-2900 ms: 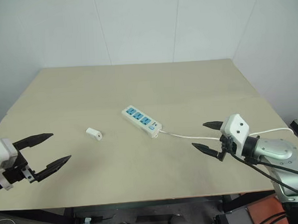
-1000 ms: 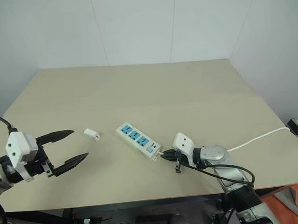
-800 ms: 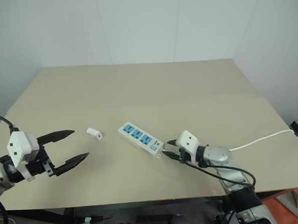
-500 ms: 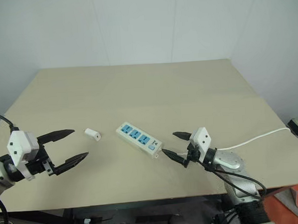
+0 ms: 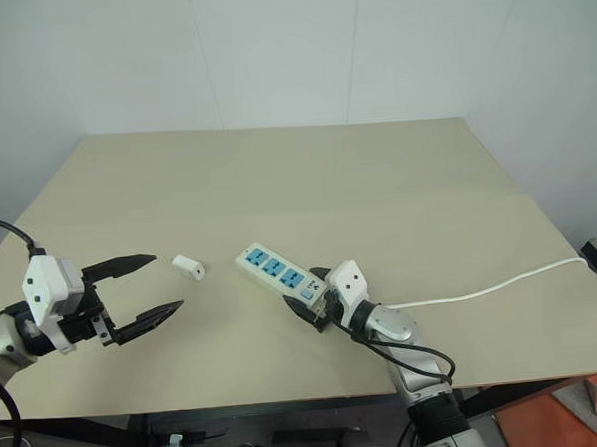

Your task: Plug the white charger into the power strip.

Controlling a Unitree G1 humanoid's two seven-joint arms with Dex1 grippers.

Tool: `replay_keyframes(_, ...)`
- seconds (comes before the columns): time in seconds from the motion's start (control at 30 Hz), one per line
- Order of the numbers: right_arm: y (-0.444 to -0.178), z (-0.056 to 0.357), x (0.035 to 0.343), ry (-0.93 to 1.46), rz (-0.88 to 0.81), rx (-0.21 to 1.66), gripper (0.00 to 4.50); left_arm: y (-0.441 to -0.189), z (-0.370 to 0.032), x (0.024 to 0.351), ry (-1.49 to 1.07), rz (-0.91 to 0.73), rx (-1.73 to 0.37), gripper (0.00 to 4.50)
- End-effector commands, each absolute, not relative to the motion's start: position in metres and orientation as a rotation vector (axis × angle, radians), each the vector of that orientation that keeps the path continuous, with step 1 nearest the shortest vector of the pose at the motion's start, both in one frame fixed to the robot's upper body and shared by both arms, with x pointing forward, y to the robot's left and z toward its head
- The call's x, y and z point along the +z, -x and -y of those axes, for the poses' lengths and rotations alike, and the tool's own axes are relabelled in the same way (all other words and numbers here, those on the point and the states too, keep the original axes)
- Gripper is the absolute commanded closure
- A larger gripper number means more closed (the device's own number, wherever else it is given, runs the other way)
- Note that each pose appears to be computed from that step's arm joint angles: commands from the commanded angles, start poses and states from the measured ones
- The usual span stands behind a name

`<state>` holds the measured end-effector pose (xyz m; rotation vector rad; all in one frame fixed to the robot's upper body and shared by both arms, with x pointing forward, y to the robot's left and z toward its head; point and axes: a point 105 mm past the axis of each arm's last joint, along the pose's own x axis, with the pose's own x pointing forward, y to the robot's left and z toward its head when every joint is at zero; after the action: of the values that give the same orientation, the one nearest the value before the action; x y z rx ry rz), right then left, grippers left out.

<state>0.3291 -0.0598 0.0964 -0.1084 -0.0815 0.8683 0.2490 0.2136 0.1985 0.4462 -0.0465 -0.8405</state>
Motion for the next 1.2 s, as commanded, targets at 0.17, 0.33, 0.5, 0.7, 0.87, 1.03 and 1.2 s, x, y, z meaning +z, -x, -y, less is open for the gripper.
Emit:
replay_keyframes(0.17,-0.331,0.062,0.103,0.125,0.106,0.909,0.02,-0.246,-0.213,0.207,-0.481,0.081,-0.841,0.00)
replay_keyframes(0.33,-0.331,0.055,0.095,0.129,0.089,0.930,0.02,-0.247,-0.211,0.207,-0.479,0.082,-0.848,0.00)
replay_keyframes(0.5,-0.334,0.053,0.085,0.122,0.065,0.923,0.02,-0.246,-0.210,0.207,-0.478,0.081,-0.854,0.00)
replay_keyframes(0.7,-0.336,0.050,0.075,0.128,0.036,0.950,0.02,-0.247,-0.210,0.208,-0.482,0.083,-0.858,0.00)
replay_keyframes(0.87,-0.337,0.048,0.070,0.157,-0.006,0.983,0.02,-0.247,-0.211,0.210,-0.493,0.085,-0.861,0.00)
replay_keyframes(1.03,-0.340,0.056,0.067,0.180,-0.041,0.974,0.02,-0.247,-0.210,0.209,-0.494,0.086,-0.859,0.00)
replay_keyframes(1.2,-0.342,0.059,0.066,0.184,-0.056,0.967,0.02,-0.247,-0.210,0.209,-0.493,0.089,-0.860,0.00)
